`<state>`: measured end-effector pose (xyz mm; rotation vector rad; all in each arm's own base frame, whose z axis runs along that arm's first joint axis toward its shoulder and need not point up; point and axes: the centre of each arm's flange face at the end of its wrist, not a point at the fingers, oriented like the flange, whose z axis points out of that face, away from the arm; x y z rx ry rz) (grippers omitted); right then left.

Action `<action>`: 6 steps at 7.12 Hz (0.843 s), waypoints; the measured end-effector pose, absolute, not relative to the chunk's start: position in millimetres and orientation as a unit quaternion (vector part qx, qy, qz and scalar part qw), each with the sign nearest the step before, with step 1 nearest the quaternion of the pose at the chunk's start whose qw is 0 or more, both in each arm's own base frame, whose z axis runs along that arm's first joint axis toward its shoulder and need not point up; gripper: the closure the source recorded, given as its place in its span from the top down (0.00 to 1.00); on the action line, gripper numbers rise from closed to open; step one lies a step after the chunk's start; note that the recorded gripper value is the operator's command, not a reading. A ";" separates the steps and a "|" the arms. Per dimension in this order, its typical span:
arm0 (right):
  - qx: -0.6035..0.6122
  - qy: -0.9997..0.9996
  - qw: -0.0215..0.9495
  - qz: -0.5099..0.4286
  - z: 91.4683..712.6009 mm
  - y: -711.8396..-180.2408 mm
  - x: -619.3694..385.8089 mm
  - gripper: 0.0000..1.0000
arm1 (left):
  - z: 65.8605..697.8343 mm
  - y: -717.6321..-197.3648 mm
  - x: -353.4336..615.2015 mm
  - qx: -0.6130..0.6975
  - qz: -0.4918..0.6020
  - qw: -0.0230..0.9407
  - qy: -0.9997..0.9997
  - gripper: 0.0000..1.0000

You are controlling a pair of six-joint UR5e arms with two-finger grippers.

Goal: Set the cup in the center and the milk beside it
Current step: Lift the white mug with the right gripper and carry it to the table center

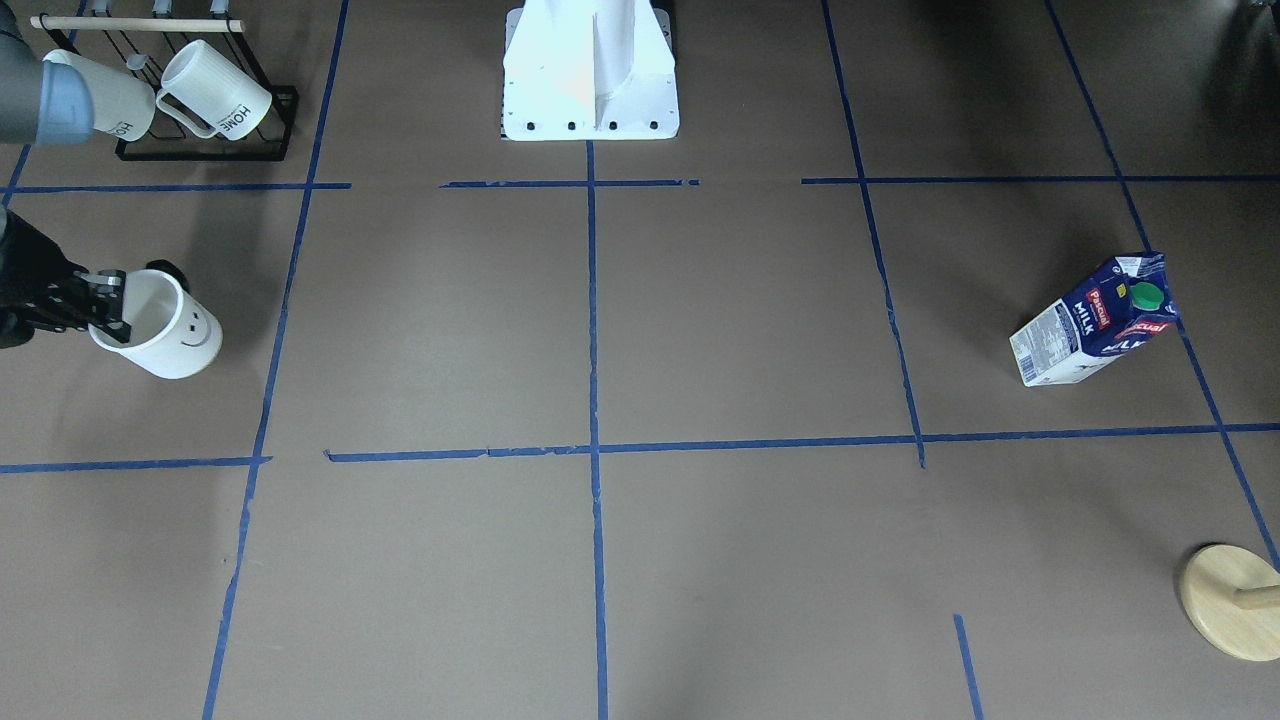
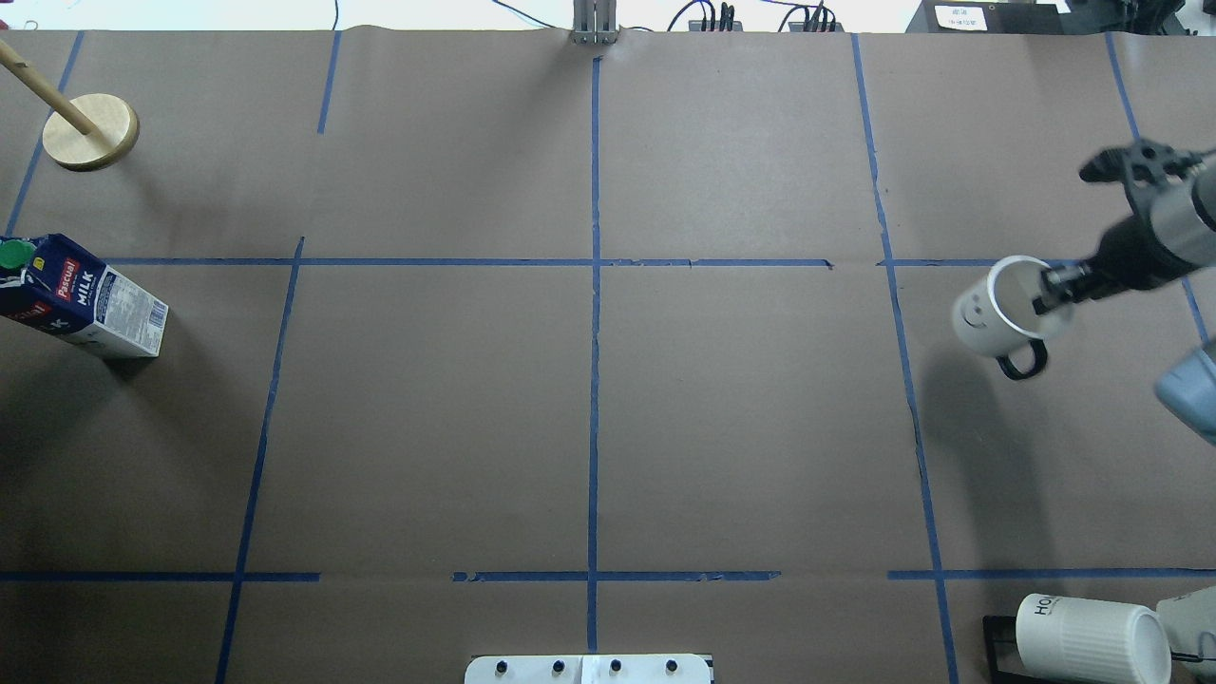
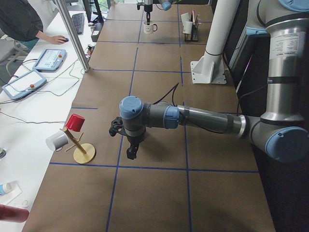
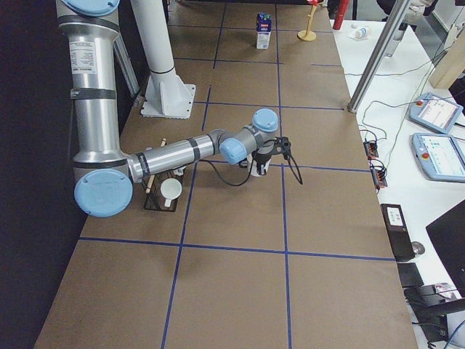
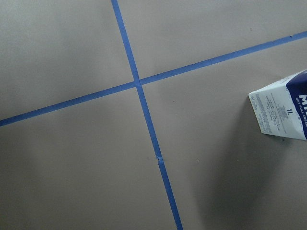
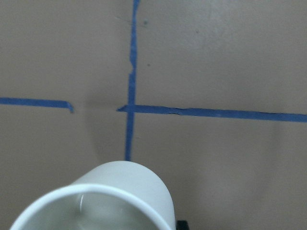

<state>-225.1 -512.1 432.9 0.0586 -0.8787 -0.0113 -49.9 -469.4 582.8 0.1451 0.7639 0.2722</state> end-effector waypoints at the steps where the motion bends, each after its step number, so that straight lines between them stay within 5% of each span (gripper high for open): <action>1: 0.018 -0.427 0.904 0.020 393.1 -520.3 -256.0 0.00 | 572.5 -471.8 -48.6 0.080 0.137 0.915 0.370 1.00; 6: -0.013 -0.375 0.922 0.094 245.7 -513.2 -454.2 0.00 | 565.9 -476.7 -46.3 0.084 0.141 0.914 0.370 1.00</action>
